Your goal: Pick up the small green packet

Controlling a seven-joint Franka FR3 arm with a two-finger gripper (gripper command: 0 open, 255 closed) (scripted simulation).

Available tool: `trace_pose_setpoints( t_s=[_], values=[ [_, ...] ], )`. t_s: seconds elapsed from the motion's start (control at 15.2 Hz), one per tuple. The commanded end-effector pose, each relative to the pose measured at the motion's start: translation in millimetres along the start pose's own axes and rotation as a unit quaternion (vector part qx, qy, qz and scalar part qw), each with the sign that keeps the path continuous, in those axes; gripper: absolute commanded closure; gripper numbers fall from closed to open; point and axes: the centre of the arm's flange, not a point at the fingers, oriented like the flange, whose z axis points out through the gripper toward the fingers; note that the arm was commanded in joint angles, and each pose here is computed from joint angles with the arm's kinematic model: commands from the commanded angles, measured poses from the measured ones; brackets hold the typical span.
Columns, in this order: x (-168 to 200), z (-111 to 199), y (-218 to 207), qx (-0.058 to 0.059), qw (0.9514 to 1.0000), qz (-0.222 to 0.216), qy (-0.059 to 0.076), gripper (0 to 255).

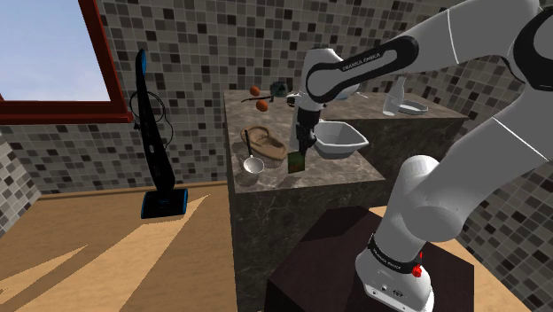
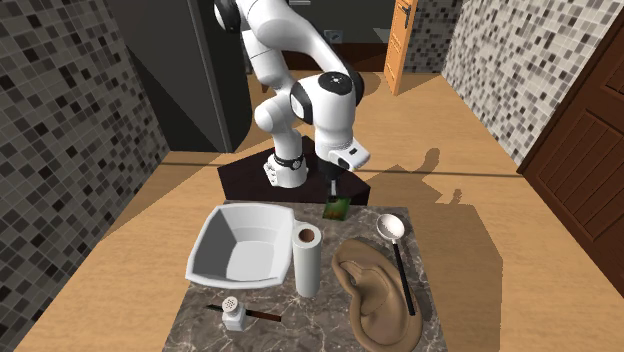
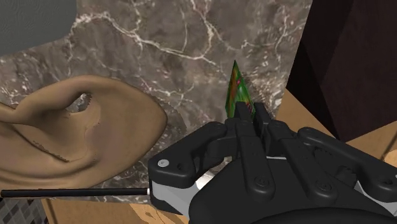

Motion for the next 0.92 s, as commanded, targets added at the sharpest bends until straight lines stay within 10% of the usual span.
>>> trace_pose_setpoints(
  t_s=[0.0, 0.86],
  values=[
    [1, -10, 0, 0.000, 1.0000, 0.000, 0.000, 255],
    [2, -69, -4, 0.000, 1.0000, 0.000, 0.000, 255]
  ],
)
